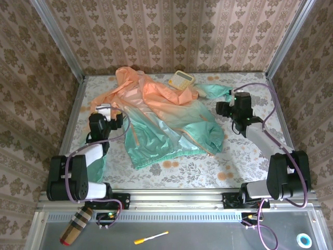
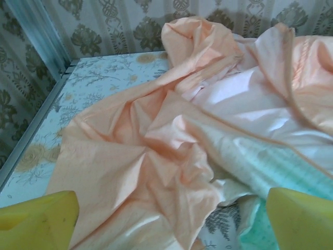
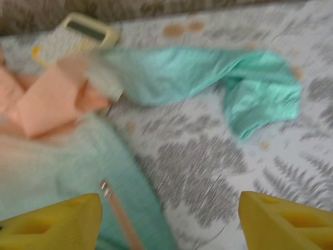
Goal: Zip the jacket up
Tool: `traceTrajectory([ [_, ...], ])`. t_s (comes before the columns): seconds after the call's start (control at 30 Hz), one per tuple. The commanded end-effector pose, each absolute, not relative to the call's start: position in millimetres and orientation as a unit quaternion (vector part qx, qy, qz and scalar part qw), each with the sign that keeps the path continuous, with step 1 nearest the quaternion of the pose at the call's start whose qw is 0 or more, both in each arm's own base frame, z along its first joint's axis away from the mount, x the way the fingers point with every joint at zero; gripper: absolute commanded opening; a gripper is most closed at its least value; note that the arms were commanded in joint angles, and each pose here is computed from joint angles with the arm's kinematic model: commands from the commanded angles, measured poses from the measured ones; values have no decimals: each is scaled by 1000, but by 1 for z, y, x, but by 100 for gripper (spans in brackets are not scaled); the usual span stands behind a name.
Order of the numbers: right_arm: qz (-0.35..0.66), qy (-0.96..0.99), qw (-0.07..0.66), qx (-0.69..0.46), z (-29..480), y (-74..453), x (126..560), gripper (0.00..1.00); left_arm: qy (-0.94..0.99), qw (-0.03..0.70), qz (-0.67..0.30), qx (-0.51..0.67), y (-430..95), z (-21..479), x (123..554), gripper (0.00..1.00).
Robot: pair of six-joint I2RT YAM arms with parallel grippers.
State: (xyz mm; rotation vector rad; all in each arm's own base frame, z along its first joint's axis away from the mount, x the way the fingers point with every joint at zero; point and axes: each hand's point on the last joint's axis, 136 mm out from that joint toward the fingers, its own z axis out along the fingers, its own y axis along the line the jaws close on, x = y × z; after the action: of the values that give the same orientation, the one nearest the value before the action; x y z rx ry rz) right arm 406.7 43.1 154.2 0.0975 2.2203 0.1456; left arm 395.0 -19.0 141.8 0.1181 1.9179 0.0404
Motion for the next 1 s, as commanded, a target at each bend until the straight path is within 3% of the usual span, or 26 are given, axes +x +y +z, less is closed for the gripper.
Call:
traceTrajectory([
  [0.0,88,947,306,35,103,79,367,65,853,513,7,94,-47,134,384,90],
  [0.13,111,961,251,21,80,115,347,60,874,458,26,162,-92,134,367,89],
  [0.23,129,966,224,17,64,132,333,50,878,442,-28,182,-137,134,353,85],
  [0.47,171,973,146,46,18,155,300,42,885,394,-98,228,-235,104,303,78],
  [0.57,191,975,106,31,-1,176,284,29,890,355,-109,266,-264,77,278,67],
  [0.63,188,978,94,12,-10,188,276,22,904,320,-113,262,-268,59,265,55],
  [0.7,183,979,88,0,-15,196,270,20,916,296,-111,246,-262,45,256,49],
  [0.97,144,983,96,-54,-20,214,248,15,947,238,3,214,-190,20,237,43],
])
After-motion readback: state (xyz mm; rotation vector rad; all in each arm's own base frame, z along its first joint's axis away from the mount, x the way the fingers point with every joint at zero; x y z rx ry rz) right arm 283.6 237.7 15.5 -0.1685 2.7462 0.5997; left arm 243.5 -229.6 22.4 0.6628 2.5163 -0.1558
